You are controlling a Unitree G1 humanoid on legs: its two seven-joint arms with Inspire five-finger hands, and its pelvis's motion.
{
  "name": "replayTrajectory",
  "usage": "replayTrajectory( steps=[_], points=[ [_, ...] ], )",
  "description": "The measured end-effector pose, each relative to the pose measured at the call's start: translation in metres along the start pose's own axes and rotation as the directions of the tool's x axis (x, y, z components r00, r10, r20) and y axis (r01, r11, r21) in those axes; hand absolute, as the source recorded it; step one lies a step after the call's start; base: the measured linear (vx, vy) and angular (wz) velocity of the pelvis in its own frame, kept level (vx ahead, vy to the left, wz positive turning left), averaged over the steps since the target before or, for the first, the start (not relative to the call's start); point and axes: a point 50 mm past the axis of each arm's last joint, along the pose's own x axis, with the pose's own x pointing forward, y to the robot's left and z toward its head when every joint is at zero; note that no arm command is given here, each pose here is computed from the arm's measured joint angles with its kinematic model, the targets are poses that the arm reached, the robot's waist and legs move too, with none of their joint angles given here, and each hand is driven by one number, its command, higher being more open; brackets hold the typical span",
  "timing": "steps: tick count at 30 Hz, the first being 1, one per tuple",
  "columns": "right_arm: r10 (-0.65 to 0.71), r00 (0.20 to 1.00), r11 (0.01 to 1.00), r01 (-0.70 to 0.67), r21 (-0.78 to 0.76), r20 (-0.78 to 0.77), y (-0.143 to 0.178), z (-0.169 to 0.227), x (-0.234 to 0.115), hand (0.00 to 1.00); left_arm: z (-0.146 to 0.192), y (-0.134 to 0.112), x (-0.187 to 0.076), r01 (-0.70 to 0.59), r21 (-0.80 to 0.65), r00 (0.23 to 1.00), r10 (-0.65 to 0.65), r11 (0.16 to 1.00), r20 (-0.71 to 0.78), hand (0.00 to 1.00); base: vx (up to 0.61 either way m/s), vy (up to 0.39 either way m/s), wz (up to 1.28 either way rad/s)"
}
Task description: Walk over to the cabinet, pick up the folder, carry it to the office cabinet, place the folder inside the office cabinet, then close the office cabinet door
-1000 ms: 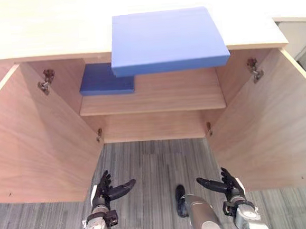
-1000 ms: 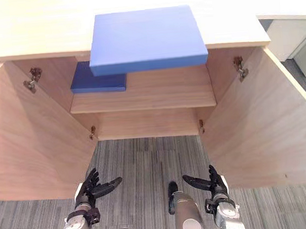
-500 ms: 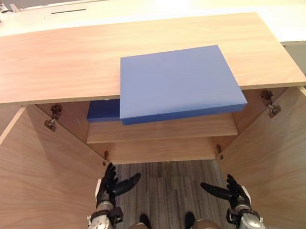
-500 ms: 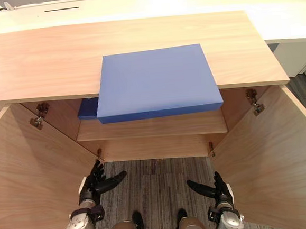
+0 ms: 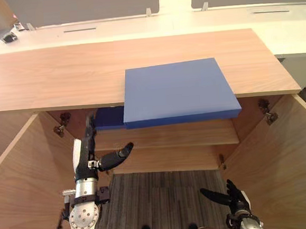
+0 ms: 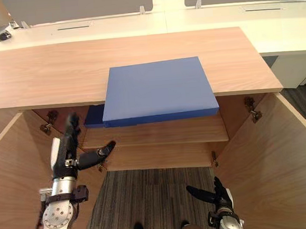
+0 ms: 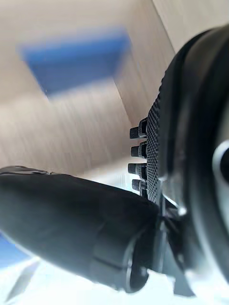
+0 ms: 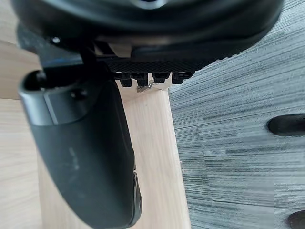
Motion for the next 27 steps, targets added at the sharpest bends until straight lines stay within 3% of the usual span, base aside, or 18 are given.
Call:
replayTrajectory(
  steps=[6, 17, 18, 21, 27],
  points=[
    [0.016, 0.998, 0.997, -0.021, -0.076, -0.058, -0.001, -0.018, -0.007, 1.00, 0.027, -0.001, 0.008, -0.031, 0.254, 0.977, -0.024, 0.967, 0.211, 1.00, -0.06, -0.011, -0.02],
    [0.049, 0.997, 0.992, -0.056, -0.110, -0.059, 0.006, -0.018, -0.007, 1.00, 0.032, -0.036, 0.035, 0.029, 0.447, 0.930, -0.188, 0.894, 0.315, 1.00, 0.01, -0.007, -0.08],
    [0.056, 0.997, 0.991, -0.063, -0.117, -0.056, 0.007, -0.017, -0.007, 1.00, 0.025, -0.040, 0.041, 0.045, 0.479, 0.936, -0.204, 0.877, 0.286, 0.00, 0.01, 0.011, -0.19],
    [0.075, 0.996, 0.989, -0.081, -0.127, -0.051, 0.011, -0.015, -0.006, 1.00, 0.011, -0.044, 0.046, 0.073, 0.515, 0.951, -0.215, 0.854, 0.223, 0.00, 0.02, 0.017, -0.21],
    [0.078, 0.996, 0.989, -0.083, -0.125, -0.041, 0.013, -0.011, -0.004, 1.00, 0.028, -0.039, 0.064, 0.000, 0.552, 0.923, -0.213, 0.834, 0.322, 0.00, 0.01, 0.011, -0.05]
  ],
)
